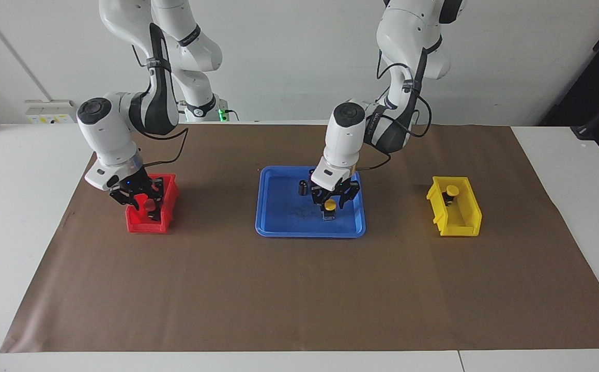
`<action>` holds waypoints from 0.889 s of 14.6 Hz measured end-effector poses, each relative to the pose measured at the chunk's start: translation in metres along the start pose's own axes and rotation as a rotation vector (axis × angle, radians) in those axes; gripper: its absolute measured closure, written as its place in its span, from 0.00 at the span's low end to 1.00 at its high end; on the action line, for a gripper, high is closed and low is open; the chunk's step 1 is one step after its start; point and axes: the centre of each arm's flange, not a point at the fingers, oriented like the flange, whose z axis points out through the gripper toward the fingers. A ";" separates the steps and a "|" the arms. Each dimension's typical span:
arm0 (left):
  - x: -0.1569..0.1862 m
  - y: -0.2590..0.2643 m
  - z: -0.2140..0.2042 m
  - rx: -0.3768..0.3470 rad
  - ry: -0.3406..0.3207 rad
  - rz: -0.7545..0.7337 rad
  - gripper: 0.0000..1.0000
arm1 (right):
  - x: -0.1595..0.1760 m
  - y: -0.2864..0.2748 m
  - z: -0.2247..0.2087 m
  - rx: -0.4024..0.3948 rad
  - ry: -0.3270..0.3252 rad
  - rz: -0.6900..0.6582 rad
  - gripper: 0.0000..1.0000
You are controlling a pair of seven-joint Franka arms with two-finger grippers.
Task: Sort red and yellow buttons by color
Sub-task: 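Carry the yellow button to the yellow bin while the right gripper withdraws, then lower the yellow button into the yellow bin and open the left gripper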
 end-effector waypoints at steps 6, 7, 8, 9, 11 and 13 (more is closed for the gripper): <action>0.043 -0.041 -0.062 0.099 -0.070 0.001 0.59 | 0.041 0.002 -0.149 0.010 -0.042 0.007 0.00; 0.063 -0.076 -0.080 0.108 -0.078 0.026 0.59 | 0.042 -0.001 -0.183 0.011 -0.050 0.029 0.00; 0.085 -0.123 -0.096 0.109 -0.087 0.057 0.59 | 0.041 -0.004 -0.214 0.014 -0.063 0.058 0.00; 0.105 -0.176 -0.110 0.106 -0.091 0.087 0.59 | 0.039 -0.006 -0.239 0.017 -0.078 0.084 0.00; 0.133 -0.269 -0.122 0.100 -0.087 0.143 0.59 | 0.034 -0.006 -0.261 0.020 -0.097 0.110 0.00; 0.144 -0.329 -0.119 0.098 -0.088 0.191 0.59 | 0.034 -0.001 -0.258 0.024 -0.109 0.123 0.00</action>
